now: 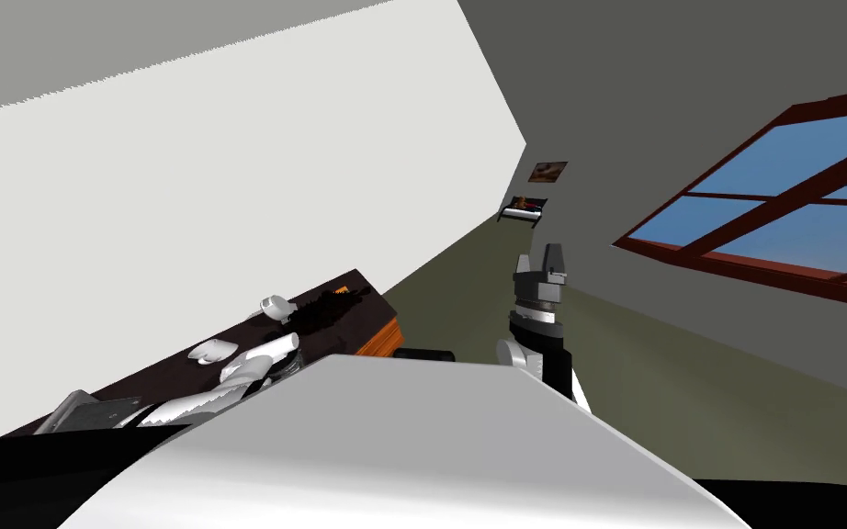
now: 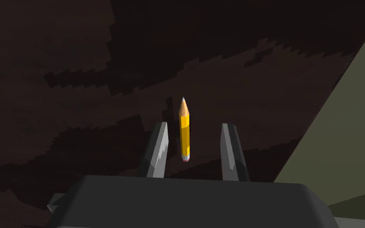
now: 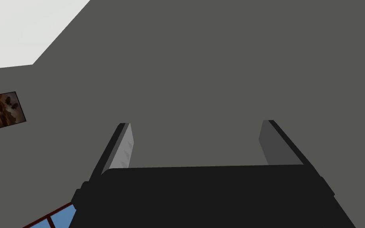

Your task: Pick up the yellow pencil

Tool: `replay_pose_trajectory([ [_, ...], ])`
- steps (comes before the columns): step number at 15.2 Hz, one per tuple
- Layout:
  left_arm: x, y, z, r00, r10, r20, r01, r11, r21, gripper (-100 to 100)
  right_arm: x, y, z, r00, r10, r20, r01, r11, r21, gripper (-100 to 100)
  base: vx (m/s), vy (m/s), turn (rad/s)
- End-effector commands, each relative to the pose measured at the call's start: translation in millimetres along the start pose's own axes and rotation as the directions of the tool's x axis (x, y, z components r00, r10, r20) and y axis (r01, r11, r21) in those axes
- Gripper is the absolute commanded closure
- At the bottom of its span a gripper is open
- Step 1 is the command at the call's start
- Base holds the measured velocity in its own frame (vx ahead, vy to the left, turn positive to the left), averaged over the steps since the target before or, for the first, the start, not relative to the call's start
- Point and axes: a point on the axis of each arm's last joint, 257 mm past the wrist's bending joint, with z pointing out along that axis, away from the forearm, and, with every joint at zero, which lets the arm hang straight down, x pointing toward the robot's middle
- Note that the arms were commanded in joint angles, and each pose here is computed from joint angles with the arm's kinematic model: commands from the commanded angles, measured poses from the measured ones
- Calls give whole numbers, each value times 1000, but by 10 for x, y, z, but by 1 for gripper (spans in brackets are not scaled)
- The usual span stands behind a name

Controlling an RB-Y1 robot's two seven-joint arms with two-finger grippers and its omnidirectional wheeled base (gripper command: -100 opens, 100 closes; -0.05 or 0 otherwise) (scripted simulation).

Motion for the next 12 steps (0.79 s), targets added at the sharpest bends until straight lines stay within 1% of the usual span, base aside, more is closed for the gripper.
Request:
replay_pose_trajectory([
  [1,-61,-15,19,1000,1,11,-1,1000,7,-100,0,0,0,1000,0,0,0,1000,0,0,26,-20,6],
  [2,-191,-33,33,999,0,39,-1,1000,19,-100,0,0,0,1000,0,0,0,1000,0,0,35,-28,14],
  [4,-326,-52,43,998,0,67,-2,999,32,-100,0,0,0,1000,0,0,0,1000,0,0,55,-44,39],
  [7,-595,-90,52,993,1,122,-8,998,57,-100,0,0,0,1000,0,0,0,1000,0,0,55,-47,35],
  [8,-512,-67,60,995,1,102,-6,999,44,-100,0,0,0,1000,0,0,0,1000,0,0,35,-28,21],
  [9,-508,23,148,994,-19,104,14,999,46,-100,0,0,0,1000,0,0,0,1000,0,0,-13,26,-107],
  [12,-473,176,273,994,-47,102,43,998,42,-100,0,0,1,1000,0,0,0,1000,0,0,-73,102,-183],
])
